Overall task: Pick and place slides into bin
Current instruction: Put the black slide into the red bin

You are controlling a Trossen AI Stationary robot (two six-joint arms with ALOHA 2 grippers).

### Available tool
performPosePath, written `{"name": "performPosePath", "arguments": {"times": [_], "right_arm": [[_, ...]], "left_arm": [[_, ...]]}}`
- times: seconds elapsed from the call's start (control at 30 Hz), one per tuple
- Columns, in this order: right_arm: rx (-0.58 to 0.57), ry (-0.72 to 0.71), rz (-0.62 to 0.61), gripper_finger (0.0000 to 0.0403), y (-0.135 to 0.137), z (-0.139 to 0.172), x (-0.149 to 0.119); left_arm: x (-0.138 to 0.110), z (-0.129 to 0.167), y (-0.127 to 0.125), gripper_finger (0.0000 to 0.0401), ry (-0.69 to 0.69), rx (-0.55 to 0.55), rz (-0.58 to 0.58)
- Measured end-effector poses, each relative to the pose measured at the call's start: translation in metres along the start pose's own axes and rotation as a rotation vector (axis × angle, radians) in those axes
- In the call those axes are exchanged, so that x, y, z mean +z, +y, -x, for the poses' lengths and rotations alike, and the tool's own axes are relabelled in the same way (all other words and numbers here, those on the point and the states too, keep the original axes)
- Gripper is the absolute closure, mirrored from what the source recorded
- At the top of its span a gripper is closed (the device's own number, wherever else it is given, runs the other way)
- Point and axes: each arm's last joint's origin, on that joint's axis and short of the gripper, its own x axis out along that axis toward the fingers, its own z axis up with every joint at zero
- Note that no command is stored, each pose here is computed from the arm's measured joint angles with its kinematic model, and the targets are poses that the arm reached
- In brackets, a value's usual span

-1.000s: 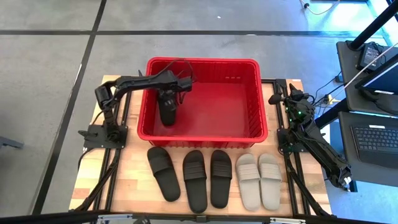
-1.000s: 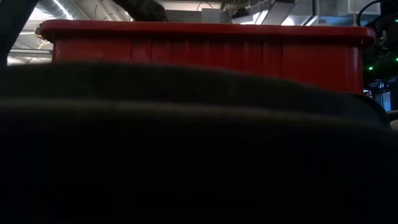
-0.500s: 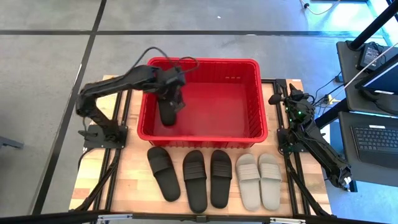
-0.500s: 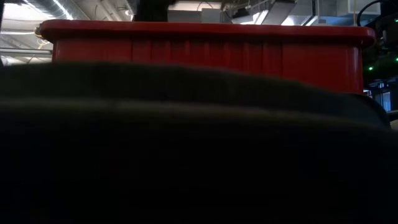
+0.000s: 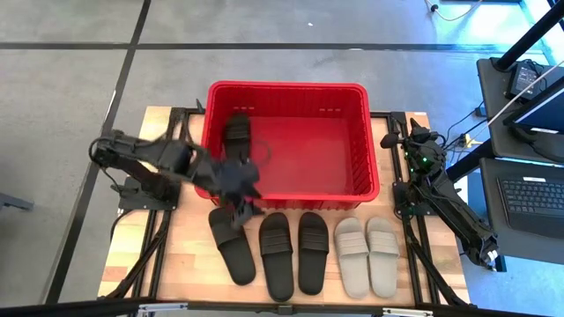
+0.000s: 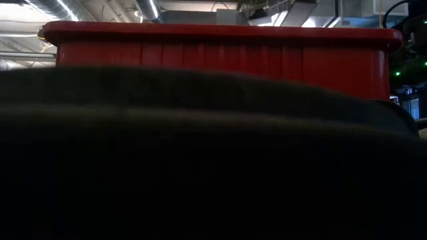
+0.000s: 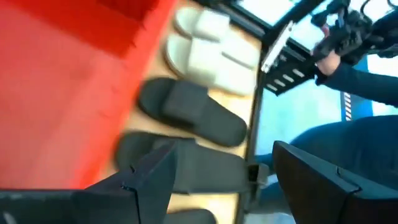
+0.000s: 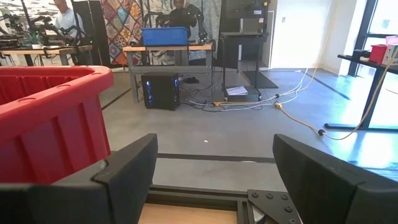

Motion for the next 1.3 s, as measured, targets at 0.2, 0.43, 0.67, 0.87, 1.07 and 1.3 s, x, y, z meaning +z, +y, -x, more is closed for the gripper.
{"name": "performPosePath", "arguments": {"times": [0.2, 0.43, 0.67, 0.87, 1.07, 1.3], "right_arm": [[0.000, 0.000, 0.000, 0.0083, 0.000, 0.000, 0.000], [0.000, 0.000, 0.002, 0.0083, 0.000, 0.000, 0.000], [0.001, 0.000, 0.003, 0.0083, 0.000, 0.000, 0.000], [0.001, 0.000, 0.014, 0.0083, 0.000, 0.000, 0.000], [0.001, 0.000, 0.050, 0.0083, 0.000, 0.000, 0.000], [0.001, 0.000, 0.051, 0.0083, 0.000, 0.000, 0.000]], "left_arm": [[-0.040, -0.037, -0.038, 0.0147, 0.076, 0.060, 0.048], [-0.088, -0.089, -0.067, 0.0147, 0.157, 0.155, 0.092], [-0.116, -0.116, -0.083, 0.0147, 0.115, 0.193, 0.140], [-0.118, -0.117, -0.086, 0.0157, 0.052, 0.210, 0.165], [-0.121, -0.114, -0.073, 0.0171, 0.130, 0.323, 0.123], [-0.126, -0.111, -0.067, 0.0174, 0.187, 0.386, 0.102]]}}
